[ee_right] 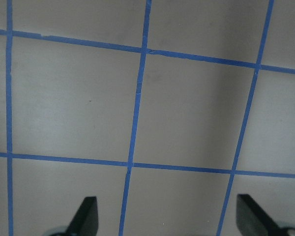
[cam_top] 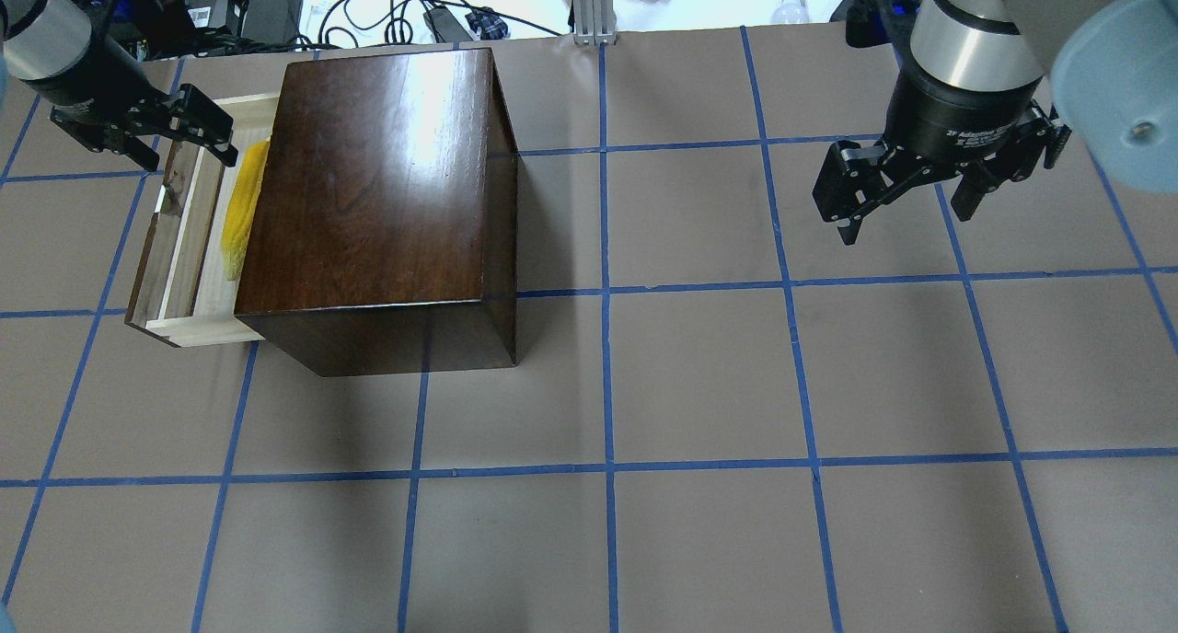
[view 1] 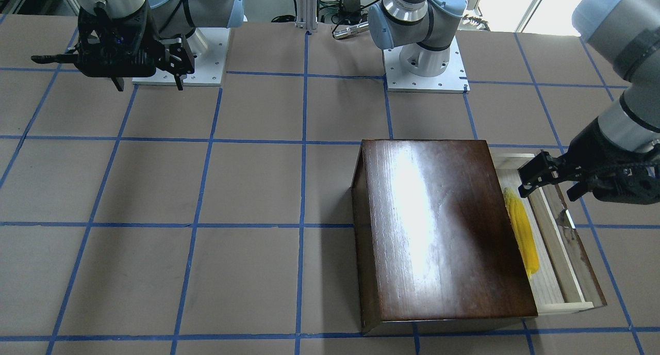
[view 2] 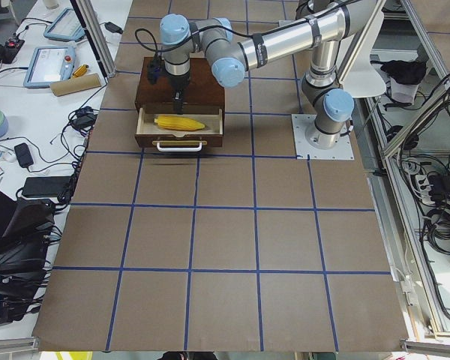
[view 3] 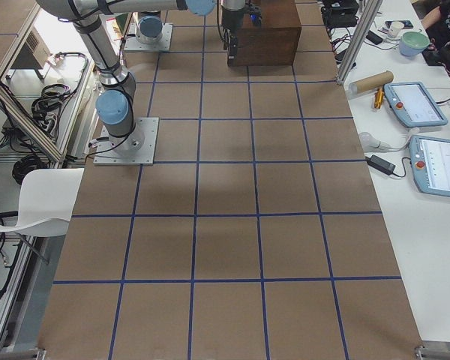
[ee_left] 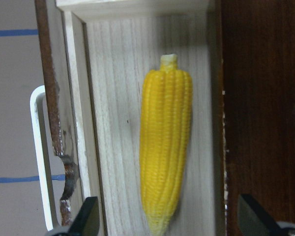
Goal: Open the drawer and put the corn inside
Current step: 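Open the left gripper and raise it away from the drawer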
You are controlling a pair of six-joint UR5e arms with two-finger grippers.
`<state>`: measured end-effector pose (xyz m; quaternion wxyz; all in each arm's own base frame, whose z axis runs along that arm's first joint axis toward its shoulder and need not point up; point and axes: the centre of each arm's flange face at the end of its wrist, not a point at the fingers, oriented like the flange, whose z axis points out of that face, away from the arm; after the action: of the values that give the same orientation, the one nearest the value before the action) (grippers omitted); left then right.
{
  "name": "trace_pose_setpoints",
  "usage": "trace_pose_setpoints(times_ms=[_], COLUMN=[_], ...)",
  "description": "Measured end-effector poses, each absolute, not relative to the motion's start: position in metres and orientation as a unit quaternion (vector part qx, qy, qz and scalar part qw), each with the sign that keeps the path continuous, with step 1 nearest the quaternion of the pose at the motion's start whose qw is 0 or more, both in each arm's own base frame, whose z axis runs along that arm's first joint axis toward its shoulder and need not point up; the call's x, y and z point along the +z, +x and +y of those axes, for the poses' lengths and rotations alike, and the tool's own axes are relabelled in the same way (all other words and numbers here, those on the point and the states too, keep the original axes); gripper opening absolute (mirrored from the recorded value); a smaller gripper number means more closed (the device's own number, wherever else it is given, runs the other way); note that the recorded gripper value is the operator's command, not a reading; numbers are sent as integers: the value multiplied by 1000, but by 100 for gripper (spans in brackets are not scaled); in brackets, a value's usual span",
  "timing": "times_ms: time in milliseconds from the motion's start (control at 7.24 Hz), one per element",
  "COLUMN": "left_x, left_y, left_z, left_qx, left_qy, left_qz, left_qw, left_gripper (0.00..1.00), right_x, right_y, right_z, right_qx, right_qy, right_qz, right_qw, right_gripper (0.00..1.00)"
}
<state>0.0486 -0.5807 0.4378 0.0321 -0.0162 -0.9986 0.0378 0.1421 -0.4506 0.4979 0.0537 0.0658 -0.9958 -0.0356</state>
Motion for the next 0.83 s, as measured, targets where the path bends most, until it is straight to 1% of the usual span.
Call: trace_pose_setpoints(times_ms=[414,829], left_x=[503,510], left_y=[-35,-113], left_z=[-556,-542], left_qx=[33,23], left_qy=[2,13], left_qz=[-999,-999], left_qw=[33,24], left_gripper=[100,100], right_x=[498,498], right_y=[142,142], right_z=[-450,-450], right_qx=[-35,-35], right_qy=[66,66], right_qz=[-996,-996], right_qw=[54,54], right_gripper=[100,100])
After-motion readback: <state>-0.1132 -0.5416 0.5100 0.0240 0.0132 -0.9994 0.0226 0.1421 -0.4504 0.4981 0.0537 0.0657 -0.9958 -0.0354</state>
